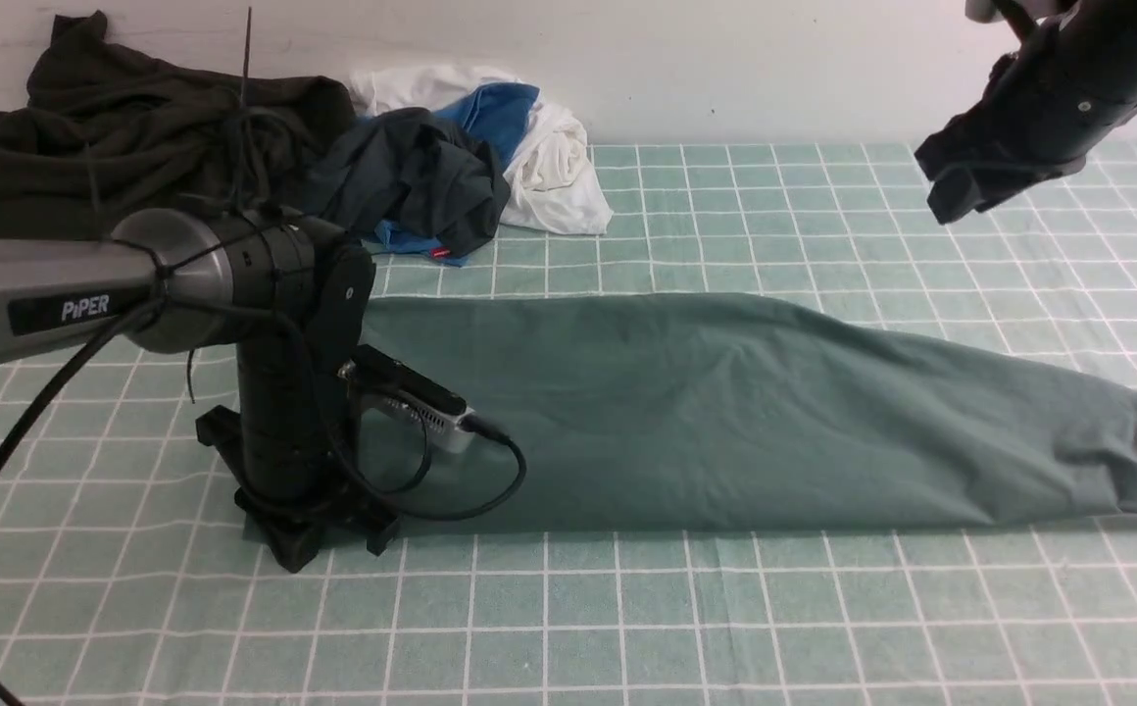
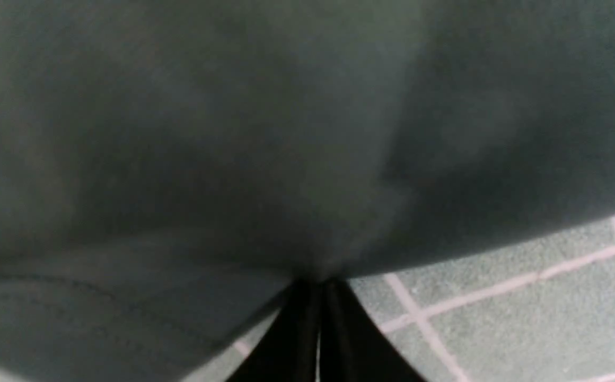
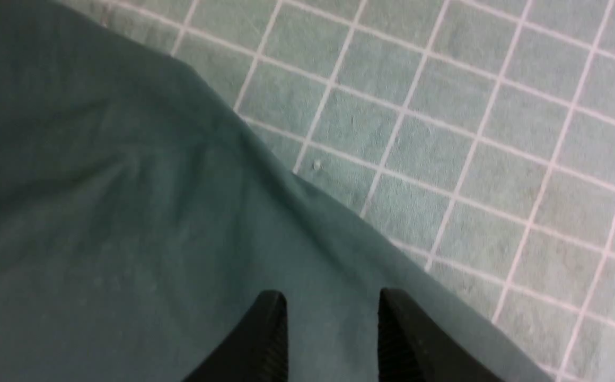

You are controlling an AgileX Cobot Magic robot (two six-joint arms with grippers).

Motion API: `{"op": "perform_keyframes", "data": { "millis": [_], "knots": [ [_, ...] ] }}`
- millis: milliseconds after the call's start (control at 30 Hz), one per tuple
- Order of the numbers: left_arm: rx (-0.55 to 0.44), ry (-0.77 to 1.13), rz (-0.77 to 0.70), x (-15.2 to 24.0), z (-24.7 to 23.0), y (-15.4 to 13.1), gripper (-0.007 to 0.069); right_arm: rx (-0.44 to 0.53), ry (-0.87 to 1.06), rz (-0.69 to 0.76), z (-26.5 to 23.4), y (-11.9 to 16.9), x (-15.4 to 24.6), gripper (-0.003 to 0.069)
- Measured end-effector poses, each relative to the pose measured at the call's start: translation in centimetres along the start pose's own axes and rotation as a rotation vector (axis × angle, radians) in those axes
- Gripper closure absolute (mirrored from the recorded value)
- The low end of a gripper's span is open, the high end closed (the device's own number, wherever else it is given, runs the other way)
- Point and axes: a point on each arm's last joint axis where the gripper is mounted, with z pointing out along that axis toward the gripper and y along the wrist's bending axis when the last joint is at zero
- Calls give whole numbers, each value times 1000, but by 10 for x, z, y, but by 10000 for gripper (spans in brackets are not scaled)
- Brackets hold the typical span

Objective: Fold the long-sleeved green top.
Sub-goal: Use the right arm to clamp the right edge of the fabric

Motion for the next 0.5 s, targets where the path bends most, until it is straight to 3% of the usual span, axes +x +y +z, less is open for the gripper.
{"op": "perform_keyframes", "data": {
  "millis": [233,500],
  "knots": [
    [-5,-34,-8,7,3,-2,629,16,178,91,17,-19,55,424],
    [-5,-59,-13,7,0,-1,629,92,217,302,35,-87,110,424]
  ]
}}
